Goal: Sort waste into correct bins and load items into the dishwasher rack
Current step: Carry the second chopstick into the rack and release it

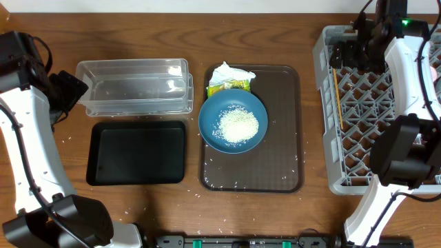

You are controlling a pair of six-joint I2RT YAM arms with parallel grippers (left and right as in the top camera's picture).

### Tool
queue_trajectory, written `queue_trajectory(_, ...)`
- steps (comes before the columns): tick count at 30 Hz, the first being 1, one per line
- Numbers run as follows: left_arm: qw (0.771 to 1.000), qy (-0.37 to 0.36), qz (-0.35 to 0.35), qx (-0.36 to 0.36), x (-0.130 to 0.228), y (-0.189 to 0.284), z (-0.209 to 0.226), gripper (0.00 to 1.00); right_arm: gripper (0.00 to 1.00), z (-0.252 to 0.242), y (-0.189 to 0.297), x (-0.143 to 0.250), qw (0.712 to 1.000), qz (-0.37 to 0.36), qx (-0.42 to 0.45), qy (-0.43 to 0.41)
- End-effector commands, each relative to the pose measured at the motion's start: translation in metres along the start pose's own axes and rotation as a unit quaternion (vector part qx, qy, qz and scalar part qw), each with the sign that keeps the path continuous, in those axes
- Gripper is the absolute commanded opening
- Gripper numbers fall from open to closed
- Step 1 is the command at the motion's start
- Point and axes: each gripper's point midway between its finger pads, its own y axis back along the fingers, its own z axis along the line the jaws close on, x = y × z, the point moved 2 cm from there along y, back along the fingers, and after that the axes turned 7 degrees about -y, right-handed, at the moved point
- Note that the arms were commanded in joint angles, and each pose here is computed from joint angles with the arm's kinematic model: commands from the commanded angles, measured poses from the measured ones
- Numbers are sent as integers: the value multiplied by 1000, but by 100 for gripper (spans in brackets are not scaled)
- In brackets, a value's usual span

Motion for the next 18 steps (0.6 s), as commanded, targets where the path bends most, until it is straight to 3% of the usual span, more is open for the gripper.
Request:
queue_trajectory(1,1000,8,-12,3,-3,9,2,98,80,7,10,6,999,6,-8,-49)
queue_trajectory(5,1000,8,-12,3,-3,9,2,98,71,13,30,15,999,11,-19,-50)
queue_trajectory(9,1000,8,-12,3,-3,9,2,98,72,11,63,21,997,-6,-2,-74)
queue_trajectory(12,1000,8,-12,3,-3,9,2,98,73,-13,88,25,988,-31,59,-141)
queue_trajectory(13,1000,8,-13,3,-3,9,2,98,82,-25,98,26,982,-43,86,-165)
queue_trajectory(14,1000,8,-12,3,-3,9,2,98,99,-33,103,27,978,-50,101,-176)
queue_trajectory(18,1000,7,-12,3,-3,9,2,98,99,-76,118,29,959,-66,155,-230)
